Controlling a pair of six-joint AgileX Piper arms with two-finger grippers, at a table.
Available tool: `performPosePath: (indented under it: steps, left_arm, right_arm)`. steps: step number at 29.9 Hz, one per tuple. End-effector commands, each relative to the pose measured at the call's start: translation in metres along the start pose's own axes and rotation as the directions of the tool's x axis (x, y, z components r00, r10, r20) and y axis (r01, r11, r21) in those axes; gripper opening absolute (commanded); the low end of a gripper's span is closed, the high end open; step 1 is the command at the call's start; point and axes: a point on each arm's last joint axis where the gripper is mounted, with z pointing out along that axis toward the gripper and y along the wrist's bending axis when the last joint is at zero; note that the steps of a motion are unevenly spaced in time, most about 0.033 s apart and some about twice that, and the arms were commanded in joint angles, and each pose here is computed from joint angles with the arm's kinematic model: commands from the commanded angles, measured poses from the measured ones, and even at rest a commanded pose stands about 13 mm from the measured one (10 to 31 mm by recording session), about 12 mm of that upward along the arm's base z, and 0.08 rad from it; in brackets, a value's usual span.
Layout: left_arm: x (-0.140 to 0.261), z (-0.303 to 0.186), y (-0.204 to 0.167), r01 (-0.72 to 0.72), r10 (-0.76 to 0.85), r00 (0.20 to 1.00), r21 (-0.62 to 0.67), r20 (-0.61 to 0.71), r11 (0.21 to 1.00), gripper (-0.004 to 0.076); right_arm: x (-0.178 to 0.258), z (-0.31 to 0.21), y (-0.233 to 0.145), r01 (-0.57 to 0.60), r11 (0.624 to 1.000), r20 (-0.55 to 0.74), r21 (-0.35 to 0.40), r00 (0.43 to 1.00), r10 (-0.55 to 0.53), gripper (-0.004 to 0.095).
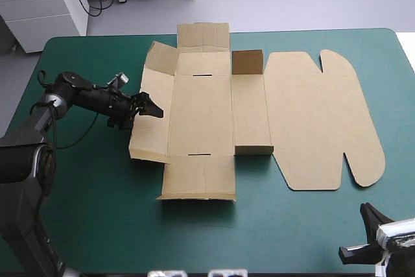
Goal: Fold the box
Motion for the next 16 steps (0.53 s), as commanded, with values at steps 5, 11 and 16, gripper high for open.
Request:
performPosePath:
  steps: [5, 11, 16]
  left_arm:
    - [0.0004, -0.0239, -0.0315, -0.087, 0.087, 0.996, 0.061, -0.002, 0.994, -0.0011]
    - [0.0019, -0.0238, -0.0272, -0.090, 0.091, 0.996, 0.015, -0.022, 0.996, -0.0008]
    - [0.0025, -0.0238, -0.0252, -0.095, 0.095, 0.995, -0.006, -0.031, 0.995, -0.0008]
  right_arm:
    - [-0.0152, -0.0028, -0.0013, 0.007, 1.000, 0.080, 0.008, 0.997, -0.008, 0.0000]
    - [-0.0152, -0.0028, -0.0013, 0.007, 1.000, 0.080, 0.008, 0.997, -0.008, 0.0000]
    - [-0.0152, -0.0028, -0.0013, 0.007, 1.000, 0.080, 0.008, 0.997, -0.008, 0.0000]
